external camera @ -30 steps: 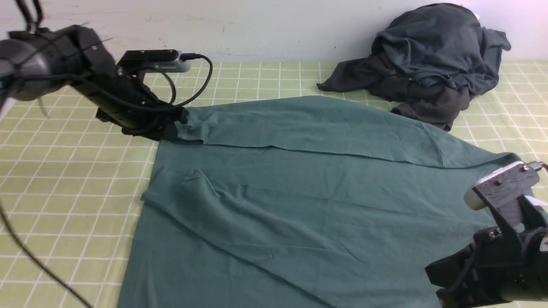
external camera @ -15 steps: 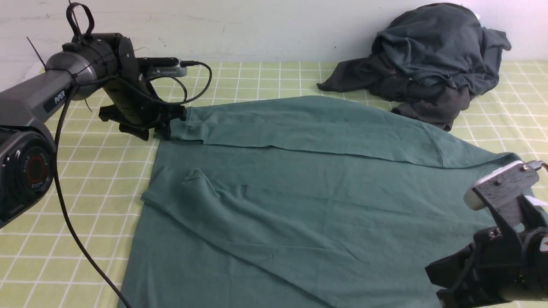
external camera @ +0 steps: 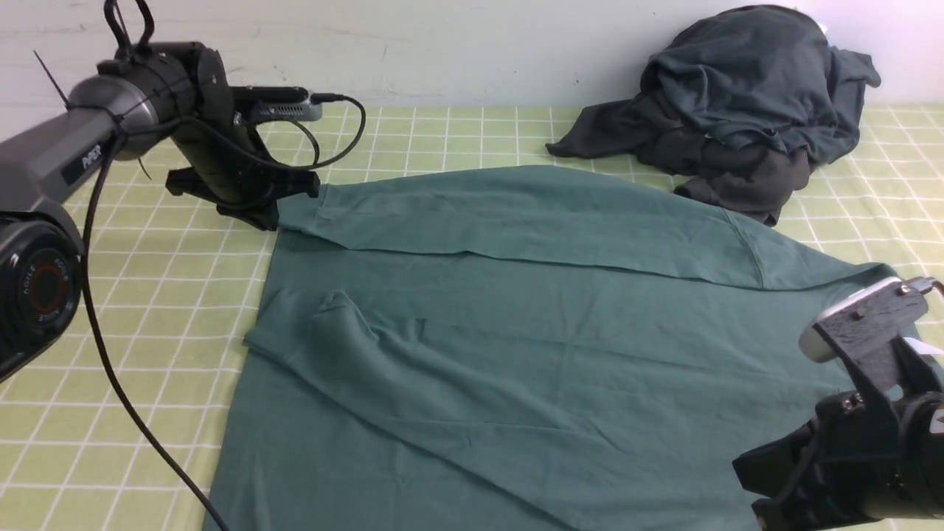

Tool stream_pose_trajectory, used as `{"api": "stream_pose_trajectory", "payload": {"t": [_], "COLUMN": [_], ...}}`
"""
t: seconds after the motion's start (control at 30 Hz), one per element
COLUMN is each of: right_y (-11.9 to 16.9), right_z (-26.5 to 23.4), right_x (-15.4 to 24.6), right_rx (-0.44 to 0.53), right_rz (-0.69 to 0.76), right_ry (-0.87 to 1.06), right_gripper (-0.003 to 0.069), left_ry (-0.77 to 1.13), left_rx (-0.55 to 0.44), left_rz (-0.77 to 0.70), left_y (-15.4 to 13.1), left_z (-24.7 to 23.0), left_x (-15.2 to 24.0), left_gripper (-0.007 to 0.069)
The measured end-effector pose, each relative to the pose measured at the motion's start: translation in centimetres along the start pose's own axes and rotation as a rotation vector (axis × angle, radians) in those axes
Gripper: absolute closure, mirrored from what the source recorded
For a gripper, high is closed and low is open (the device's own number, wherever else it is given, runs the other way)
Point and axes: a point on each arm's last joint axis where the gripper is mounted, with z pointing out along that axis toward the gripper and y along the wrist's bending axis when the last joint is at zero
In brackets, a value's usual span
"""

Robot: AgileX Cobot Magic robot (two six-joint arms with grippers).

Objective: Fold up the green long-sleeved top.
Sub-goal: Use the left arm to clamp the cuff farthest from it, then use the left arm to drag and drop the cuff onto the cuff closest to the left arm, then use both arms simultaneously to clamp the lower edge of the clothing fabric

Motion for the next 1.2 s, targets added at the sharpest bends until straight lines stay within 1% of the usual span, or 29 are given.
{"api": "stream_pose_trajectory", "payload": {"t": [0.03, 0.07, 0.1, 0.13, 0.2, 0.23, 0.27, 0.37, 0.53, 0.57, 0.67, 0.73, 0.8, 0.9, 0.93, 0.97, 1.03, 1.1, 1.13, 1.17, 1.2], "right_y": [0.0, 0.0, 0.0, 0.0, 0.0, 0.0, 0.1, 0.1, 0.1, 0.1, 0.1, 0.1, 0.2, 0.2, 0.2, 0.3, 0.4, 0.5, 0.5, 0.5, 0.6], "right_z": [0.0, 0.0, 0.0, 0.0, 0.0, 0.0, 0.0, 0.0, -0.1, -0.1, -0.1, -0.1, -0.1, -0.1, -0.1, -0.1, -0.1, -0.1, -0.1, -0.1, -0.1], "right_x": [0.0, 0.0, 0.0, 0.0, 0.0, 0.0, 0.1, 0.1, 0.1, 0.1, 0.1, 0.1, 0.1, 0.3, 0.3, 0.3, 0.4, 0.5, 0.5, 0.4, 0.4], "right_rx": [0.000, 0.000, 0.000, 0.000, -0.002, -0.003, -0.007, -0.011, -0.012, -0.012, -0.014, -0.015, -0.017, -0.025, -0.026, -0.033, -0.043, -0.051, -0.052, -0.059, -0.066], "right_rz": [0.000, 0.000, 0.000, 0.000, 0.000, 0.000, -0.001, -0.002, -0.004, -0.004, -0.004, -0.004, -0.005, -0.004, -0.004, -0.002, 0.000, -0.003, -0.005, -0.003, -0.006], "right_ry": [0.000, 0.000, 0.000, 0.000, 0.003, 0.004, 0.012, 0.019, 0.019, 0.019, 0.022, 0.022, 0.027, 0.040, 0.041, 0.050, 0.062, 0.067, 0.066, 0.063, 0.060], "right_gripper": [0.0673, 0.0673, 0.0673, 0.0673, 0.0673, 0.0673, 0.0673, 0.0673, 0.0673, 0.0673, 0.0673, 0.0673, 0.0673, 0.0673, 0.0673, 0.0673, 0.0673, 0.0673, 0.0673, 0.0673, 0.0673], "left_ry": [0.006, 0.044, 0.044, 0.085, 0.085, 0.086, 0.099, 0.152, 0.305, 0.317, 0.341, 0.353, 0.379, 0.404, 0.405, 0.397, 0.395, 0.409, 0.415, 0.433, 0.449], "left_rx": [0.003, 0.012, 0.014, 0.026, 0.038, 0.040, 0.048, 0.069, 0.079, 0.079, 0.077, 0.078, 0.081, 0.091, 0.094, 0.105, 0.146, 0.190, 0.193, 0.219, 0.237], "left_rz": [0.005, 0.022, 0.025, 0.060, 0.094, 0.097, 0.107, 0.106, 0.109, 0.111, 0.125, 0.132, 0.153, 0.189, 0.196, 0.213, 0.262, 0.354, 0.366, 0.478, 0.568], "left_y": [0.0, -0.2, -0.2, -0.6, -1.1, -1.2, -1.5, -1.8, -2.3, -2.4, -2.9, -3.2, -3.5, -4.1, -4.3, -4.8, -6.1, -7.8, -7.7, -9.0, -9.5], "left_z": [-0.2, -2.0, -2.5, -4.6, -6.9, -7.3, -8.8, -10.6, -11.0, -10.9, -9.7, -9.1, -8.6, -9.0, -9.2, -9.9, -11.2, -12.0, -12.0, -12.4, -12.3], "left_x": [0.0, 0.2, 0.2, 0.6, 1.1, 1.3, 2.5, 5.5, 11.8, 12.1, 15.4, 16.2, 17.0, 17.5, 17.6, 18.0, 19.3, 21.5, 21.7, 23.8, 25.1], "left_gripper": [0.0619, 0.0619, 0.0619, 0.0619, 0.0619, 0.0619, 0.0619, 0.0619, 0.0619, 0.0619, 0.0617, 0.0606, 0.0569, 0.0480, 0.0463, 0.0394, 0.0307, 0.0237, 0.0230, 0.0188, 0.0166]}}
